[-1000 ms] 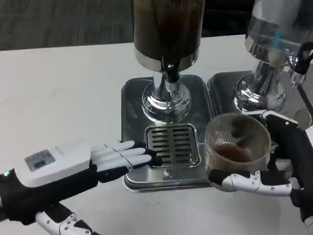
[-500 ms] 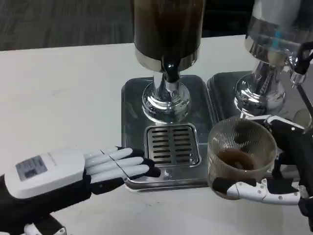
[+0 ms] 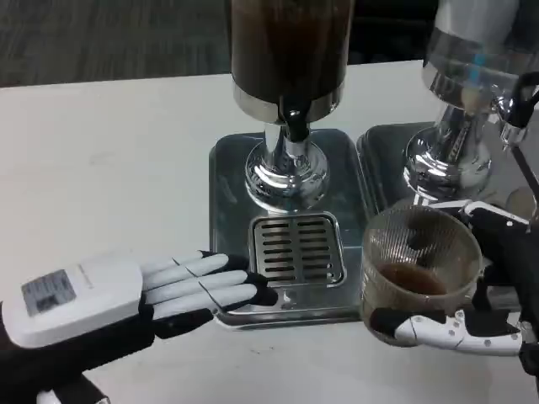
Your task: Grasp the cup under the faucet to collect the drink, then remove the cup.
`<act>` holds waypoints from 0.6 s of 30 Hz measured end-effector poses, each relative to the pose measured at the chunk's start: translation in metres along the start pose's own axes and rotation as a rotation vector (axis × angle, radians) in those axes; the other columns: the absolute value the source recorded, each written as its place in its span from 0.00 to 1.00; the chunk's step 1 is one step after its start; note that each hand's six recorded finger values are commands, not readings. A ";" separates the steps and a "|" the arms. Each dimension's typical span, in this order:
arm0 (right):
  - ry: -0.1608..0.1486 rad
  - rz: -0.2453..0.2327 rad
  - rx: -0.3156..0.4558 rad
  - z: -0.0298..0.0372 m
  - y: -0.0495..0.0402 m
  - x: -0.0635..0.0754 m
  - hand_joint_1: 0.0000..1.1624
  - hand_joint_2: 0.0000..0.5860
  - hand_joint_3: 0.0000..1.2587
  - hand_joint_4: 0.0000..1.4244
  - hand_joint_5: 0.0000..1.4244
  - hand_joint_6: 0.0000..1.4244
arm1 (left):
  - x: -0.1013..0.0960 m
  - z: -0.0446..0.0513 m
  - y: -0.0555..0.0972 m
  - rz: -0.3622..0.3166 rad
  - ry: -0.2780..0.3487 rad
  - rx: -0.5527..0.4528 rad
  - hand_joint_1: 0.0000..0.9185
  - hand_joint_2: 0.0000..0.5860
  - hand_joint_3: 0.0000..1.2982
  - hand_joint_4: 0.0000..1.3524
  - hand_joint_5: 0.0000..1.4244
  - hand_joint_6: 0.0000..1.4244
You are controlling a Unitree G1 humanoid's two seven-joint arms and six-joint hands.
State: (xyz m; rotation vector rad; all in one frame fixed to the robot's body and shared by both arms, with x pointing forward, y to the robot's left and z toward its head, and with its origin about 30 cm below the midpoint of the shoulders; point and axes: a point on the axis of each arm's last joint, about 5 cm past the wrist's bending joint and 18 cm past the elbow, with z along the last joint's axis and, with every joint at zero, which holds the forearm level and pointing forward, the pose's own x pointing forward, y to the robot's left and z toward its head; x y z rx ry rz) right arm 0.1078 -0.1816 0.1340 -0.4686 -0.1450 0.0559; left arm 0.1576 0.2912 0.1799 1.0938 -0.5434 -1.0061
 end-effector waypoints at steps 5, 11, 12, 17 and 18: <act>0.002 0.002 -0.001 -0.0003 -0.0005 0.000 1.00 0.23 0.79 0.74 0.85 0.97 | 0.000 0.0002 0.000 0.008 0.000 0.001 0.00 0.06 0.05 0.00 0.00 0.01; 0.003 0.003 -0.002 -0.0004 -0.0009 0.000 1.00 0.23 0.79 0.75 0.85 0.97 | -0.001 0.0008 -0.001 0.013 0.001 -0.003 0.00 0.06 0.05 0.00 0.00 0.01; 0.003 0.003 -0.002 -0.0004 -0.0009 0.000 1.00 0.23 0.79 0.75 0.85 0.97 | -0.001 0.0009 -0.001 0.013 0.001 -0.003 0.00 0.06 0.05 0.00 0.00 0.01; 0.000 0.007 -0.003 0.0001 -0.0011 0.000 1.00 0.23 0.80 0.75 0.85 0.97 | -0.002 0.0019 -0.001 0.022 0.000 0.004 0.00 0.06 0.05 0.00 0.00 0.01; 0.000 0.008 -0.003 0.0003 -0.0011 0.000 1.00 0.23 0.80 0.75 0.85 0.97 | -0.002 0.0023 -0.001 0.022 -0.001 0.007 0.00 0.06 0.05 0.00 0.00 0.01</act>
